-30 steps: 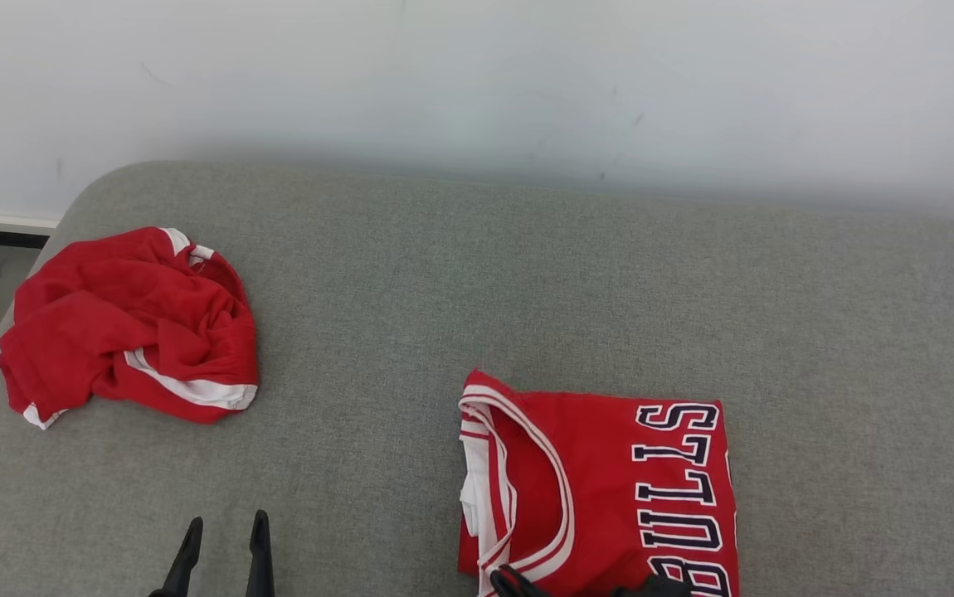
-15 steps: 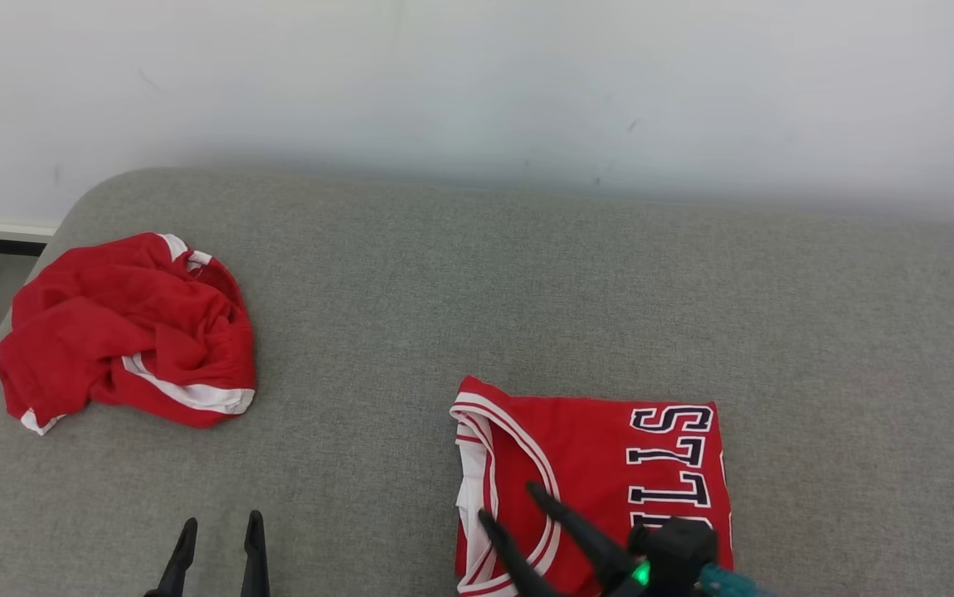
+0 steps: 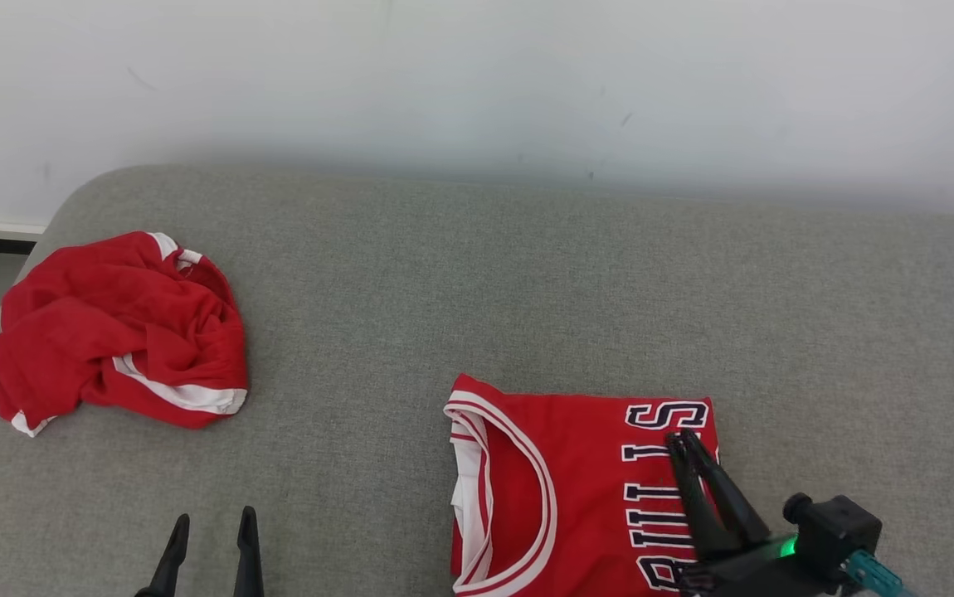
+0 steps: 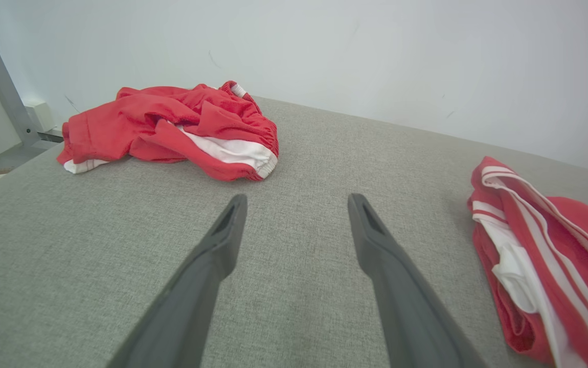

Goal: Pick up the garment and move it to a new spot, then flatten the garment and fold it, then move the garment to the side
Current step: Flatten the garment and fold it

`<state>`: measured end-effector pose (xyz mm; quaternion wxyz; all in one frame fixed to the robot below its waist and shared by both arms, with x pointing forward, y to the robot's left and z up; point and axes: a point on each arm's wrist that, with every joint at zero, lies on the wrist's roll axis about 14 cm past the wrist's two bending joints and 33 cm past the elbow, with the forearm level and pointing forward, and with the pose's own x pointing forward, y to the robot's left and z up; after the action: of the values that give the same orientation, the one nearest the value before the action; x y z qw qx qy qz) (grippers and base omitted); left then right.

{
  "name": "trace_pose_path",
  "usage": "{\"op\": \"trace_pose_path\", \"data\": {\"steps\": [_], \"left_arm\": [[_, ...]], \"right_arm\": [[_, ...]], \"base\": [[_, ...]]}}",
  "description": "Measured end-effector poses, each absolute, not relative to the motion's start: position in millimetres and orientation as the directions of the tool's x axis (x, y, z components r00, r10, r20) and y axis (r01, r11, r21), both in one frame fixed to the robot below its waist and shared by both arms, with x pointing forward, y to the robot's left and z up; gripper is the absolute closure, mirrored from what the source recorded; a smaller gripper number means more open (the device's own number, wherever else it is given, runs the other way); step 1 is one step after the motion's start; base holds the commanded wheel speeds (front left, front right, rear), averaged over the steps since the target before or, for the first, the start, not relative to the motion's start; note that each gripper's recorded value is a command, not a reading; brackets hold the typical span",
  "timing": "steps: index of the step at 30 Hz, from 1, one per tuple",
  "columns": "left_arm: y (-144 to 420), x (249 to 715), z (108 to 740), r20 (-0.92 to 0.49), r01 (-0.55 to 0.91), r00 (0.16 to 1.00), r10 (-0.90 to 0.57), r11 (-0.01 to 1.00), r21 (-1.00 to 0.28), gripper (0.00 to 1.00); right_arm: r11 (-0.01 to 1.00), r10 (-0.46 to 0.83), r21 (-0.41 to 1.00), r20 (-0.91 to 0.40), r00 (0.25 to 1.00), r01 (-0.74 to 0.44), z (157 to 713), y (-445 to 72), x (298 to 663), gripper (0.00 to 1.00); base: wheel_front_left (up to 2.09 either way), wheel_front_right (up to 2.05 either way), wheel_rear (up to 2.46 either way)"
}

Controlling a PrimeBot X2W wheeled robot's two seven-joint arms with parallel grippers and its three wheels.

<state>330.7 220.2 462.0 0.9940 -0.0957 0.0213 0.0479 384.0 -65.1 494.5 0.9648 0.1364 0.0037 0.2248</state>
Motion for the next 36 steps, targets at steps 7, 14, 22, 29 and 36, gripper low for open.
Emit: {"op": "trace_pose_path", "data": {"steps": [7,14,22,29,36], "left_arm": [[221.0,332.0,464.2,-0.045,-0.099,0.995,0.092,0.979,-0.181,0.0],[221.3,331.6,463.6,-0.048,-0.097,0.995,0.09,0.982,-0.16,0.0],[218.1,328.9,462.6,-0.054,-0.078,0.996,0.073,0.992,-0.104,0.0],[219.2,323.6,460.8,-0.061,-0.081,0.995,0.076,0.993,-0.083,0.0],[222.3,316.9,457.8,-0.071,-0.095,0.993,0.089,0.992,-0.085,0.0]], "right_arm": [[0.897,0.401,0.226,-0.05,0.915,-0.38,461.5,-79.2,375.2,1.0],[0.903,0.41,0.217,-0.183,0.893,-0.37,420.5,-74.5,362.2,1.0],[0.86,0.503,0.226,-0.216,0.837,-0.458,411.1,-37.1,350.0,1.0],[0.795,0.604,0.242,-0.222,0.766,-0.556,409.4,-0.2,328.9,1.0],[0.713,0.7,0.27,-0.239,0.672,-0.647,404.6,35.2,302.5,1.0]], "base": [[0.0,0.0,0.0],[0.0,0.0,0.0],[0.0,0.0,0.0],[0.0,0.0,0.0],[0.0,0.0,0.0]]}}
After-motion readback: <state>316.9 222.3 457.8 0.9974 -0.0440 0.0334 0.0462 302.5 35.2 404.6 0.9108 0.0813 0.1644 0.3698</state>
